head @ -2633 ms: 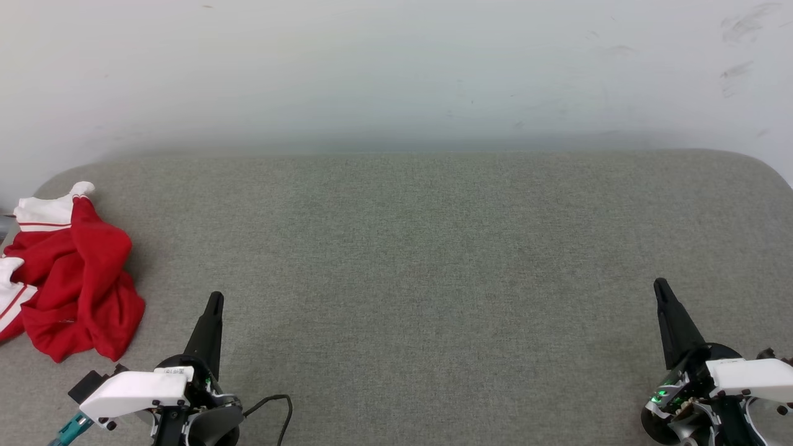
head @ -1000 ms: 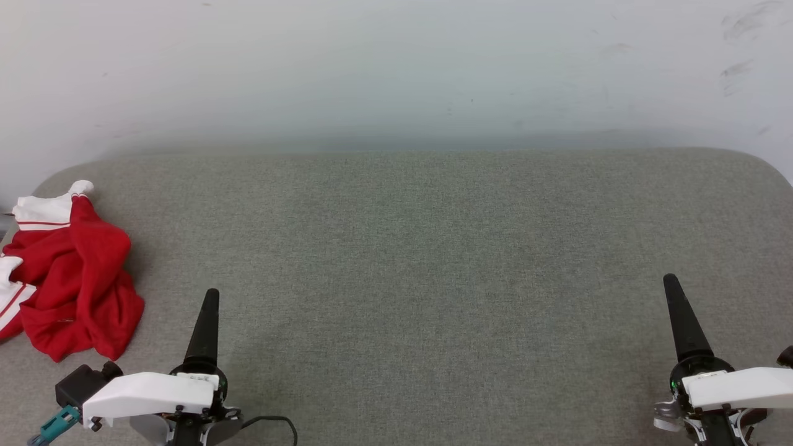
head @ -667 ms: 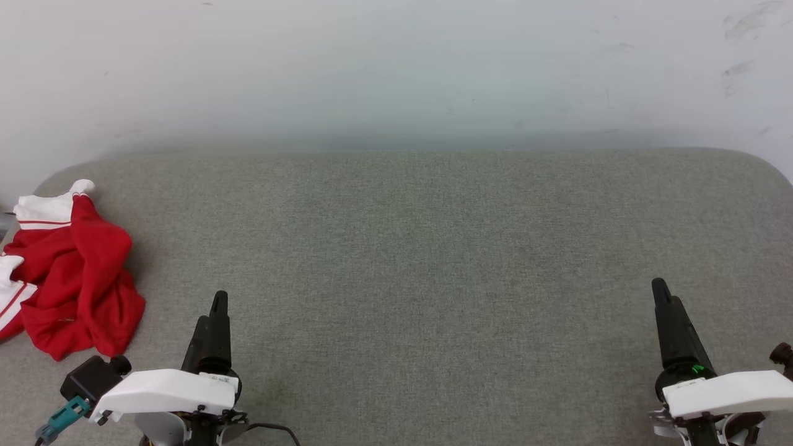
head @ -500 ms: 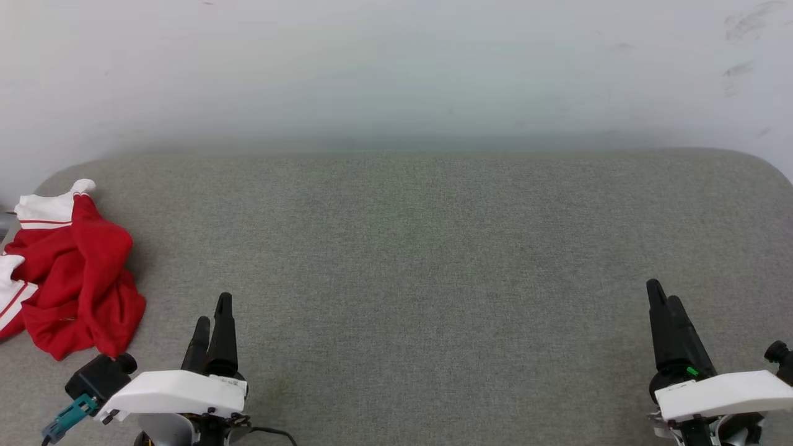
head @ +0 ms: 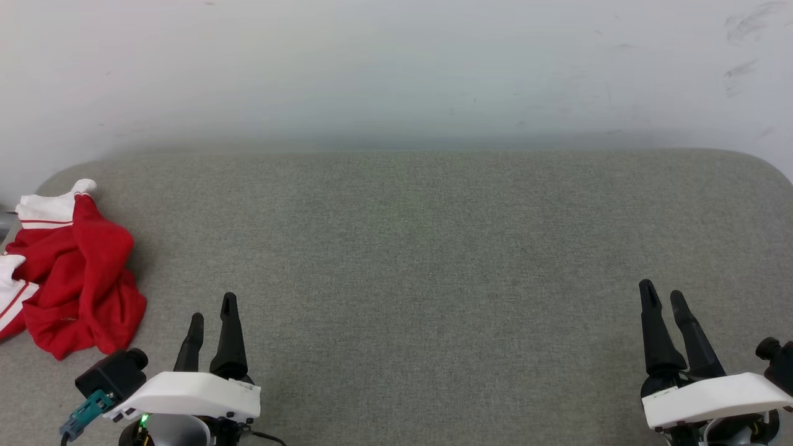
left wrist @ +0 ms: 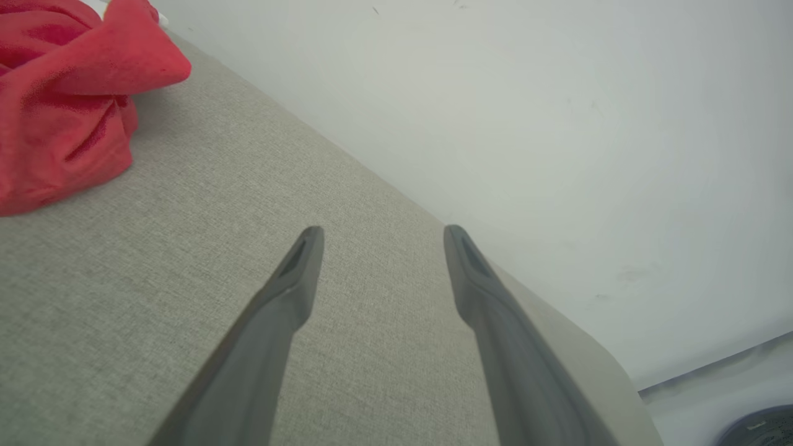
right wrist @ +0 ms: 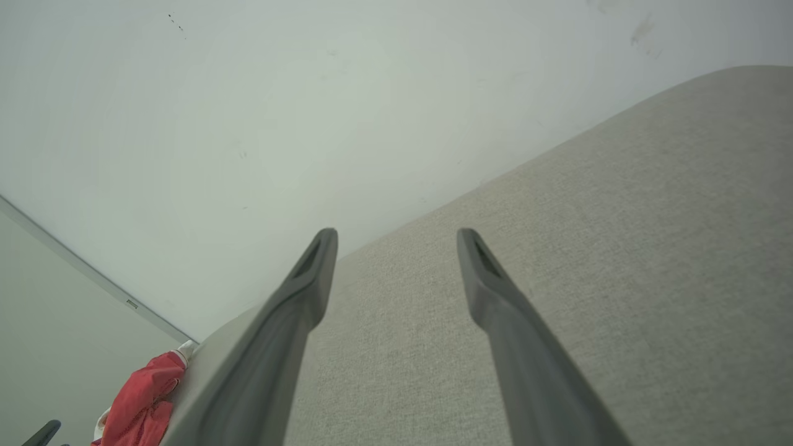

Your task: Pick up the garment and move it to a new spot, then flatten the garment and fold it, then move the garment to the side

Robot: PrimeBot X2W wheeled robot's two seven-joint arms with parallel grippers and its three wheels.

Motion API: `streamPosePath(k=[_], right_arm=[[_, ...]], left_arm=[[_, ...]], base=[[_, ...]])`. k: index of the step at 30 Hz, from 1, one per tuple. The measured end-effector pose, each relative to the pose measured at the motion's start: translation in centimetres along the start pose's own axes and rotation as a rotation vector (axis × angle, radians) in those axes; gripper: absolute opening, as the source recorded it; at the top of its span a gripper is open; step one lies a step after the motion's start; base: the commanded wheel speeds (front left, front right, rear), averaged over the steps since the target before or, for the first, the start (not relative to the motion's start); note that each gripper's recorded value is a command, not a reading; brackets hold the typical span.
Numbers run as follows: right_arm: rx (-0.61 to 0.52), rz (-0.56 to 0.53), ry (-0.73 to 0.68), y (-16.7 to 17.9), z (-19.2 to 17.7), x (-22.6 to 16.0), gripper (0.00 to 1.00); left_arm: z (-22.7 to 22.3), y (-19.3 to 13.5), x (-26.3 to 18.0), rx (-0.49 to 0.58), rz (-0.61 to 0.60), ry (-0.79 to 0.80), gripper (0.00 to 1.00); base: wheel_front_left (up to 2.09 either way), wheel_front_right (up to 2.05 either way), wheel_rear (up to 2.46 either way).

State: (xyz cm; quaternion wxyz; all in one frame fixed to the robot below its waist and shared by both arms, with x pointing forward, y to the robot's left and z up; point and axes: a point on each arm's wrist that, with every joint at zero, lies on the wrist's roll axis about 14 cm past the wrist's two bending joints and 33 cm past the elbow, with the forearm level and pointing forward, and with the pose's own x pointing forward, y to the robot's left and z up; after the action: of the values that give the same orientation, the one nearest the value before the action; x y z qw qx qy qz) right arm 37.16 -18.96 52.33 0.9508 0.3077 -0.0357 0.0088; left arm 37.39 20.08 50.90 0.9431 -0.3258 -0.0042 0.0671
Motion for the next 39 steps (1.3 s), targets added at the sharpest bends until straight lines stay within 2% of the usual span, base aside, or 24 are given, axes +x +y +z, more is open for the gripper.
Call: streamPosePath(k=[21,39], right_arm=[[-0.292,0.053,-0.030,1.1,0.4,-0.5,1.00],[-0.469,0.095,-0.050,1.9,0.5,-0.8,1.00]], left_arm=[[0.6,-1.0,-0.6,0.278,-0.029,-0.071,1.00],[0.9,-1.7,-1.2,0.454,-0.053,-0.121,1.00]], base=[[0.00,0.00,0.00],[0.00,0.00,0.00]])
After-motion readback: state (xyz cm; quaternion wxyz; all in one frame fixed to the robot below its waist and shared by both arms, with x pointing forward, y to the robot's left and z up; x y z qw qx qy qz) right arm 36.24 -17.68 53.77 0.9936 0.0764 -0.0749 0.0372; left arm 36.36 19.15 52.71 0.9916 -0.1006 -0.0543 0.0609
